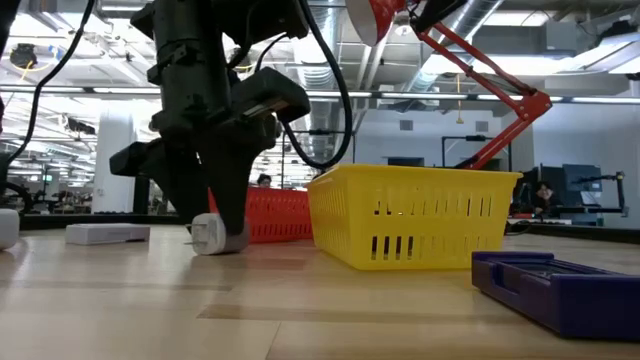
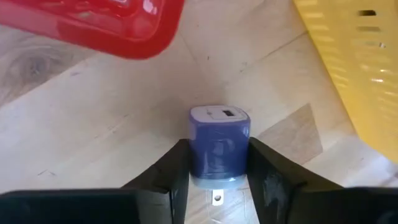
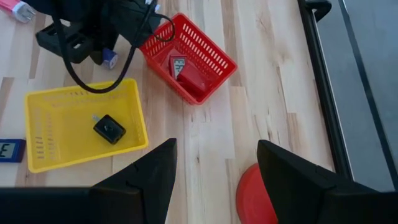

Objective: Pick & Place Office items
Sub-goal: Put the violet charger adapter into the yellow basket

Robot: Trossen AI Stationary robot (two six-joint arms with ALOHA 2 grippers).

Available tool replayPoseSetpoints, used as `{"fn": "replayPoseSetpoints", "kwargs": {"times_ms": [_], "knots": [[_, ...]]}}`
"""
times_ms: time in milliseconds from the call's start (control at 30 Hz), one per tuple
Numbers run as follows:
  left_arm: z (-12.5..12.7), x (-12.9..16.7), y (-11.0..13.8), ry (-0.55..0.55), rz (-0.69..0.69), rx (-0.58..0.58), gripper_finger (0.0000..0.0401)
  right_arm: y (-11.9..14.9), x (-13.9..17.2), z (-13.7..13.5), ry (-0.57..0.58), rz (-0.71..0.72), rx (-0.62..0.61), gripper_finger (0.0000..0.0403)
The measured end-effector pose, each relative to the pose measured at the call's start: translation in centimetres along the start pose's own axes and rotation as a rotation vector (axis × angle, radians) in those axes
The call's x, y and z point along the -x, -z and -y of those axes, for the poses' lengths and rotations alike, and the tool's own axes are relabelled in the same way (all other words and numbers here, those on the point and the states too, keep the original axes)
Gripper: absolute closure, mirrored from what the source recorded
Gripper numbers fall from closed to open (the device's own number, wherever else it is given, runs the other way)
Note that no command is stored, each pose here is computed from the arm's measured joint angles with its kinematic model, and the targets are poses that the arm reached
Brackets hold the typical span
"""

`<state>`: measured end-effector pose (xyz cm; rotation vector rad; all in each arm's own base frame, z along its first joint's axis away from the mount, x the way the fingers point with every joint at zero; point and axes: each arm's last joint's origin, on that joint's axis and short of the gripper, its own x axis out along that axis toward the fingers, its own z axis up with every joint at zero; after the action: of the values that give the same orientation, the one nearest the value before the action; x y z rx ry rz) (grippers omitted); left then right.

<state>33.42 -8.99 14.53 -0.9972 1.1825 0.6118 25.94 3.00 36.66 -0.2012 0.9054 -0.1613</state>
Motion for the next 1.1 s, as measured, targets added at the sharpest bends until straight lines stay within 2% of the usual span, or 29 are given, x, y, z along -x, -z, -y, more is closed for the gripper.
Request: {"fn": "replayPoseSetpoints", "kwargs": {"times_ms": [200, 467, 600, 733, 933, 1100], "knots": [[0.3, 2.1, 0.2, 0.049, 0.029, -0.005, 0.0281, 0.1, -0.1, 0.6, 0.015, -0.01, -0.002, 0.0187], [0.7, 9.5, -0.3, 0.265, 0.247, 0.02, 0.0281, 0.3, -0.3, 1.6, 0.038, -0.033, -0.02, 0.0187], [0.9, 11.6, -1.1, 0.368, 0.326, 0.021, 0.0281, 0.3, -0.4, 1.9, 0.046, -0.035, -0.028, 0.0187], [1.9, 11.6, -1.9, 0.436, 0.364, -0.019, 0.0281, 0.3, -0.5, 2.0, 0.048, -0.034, -0.031, 0.0187], [4.2, 9.1, -3.0, 0.401, 0.325, -0.112, 0.0281, 0.3, -0.4, 2.1, 0.048, -0.032, -0.032, 0.0187], [5.1, 6.3, -3.6, 0.353, 0.275, -0.147, 0.0281, 0.3, -0.4, 2.1, 0.048, -0.032, -0.033, 0.0187]]}}
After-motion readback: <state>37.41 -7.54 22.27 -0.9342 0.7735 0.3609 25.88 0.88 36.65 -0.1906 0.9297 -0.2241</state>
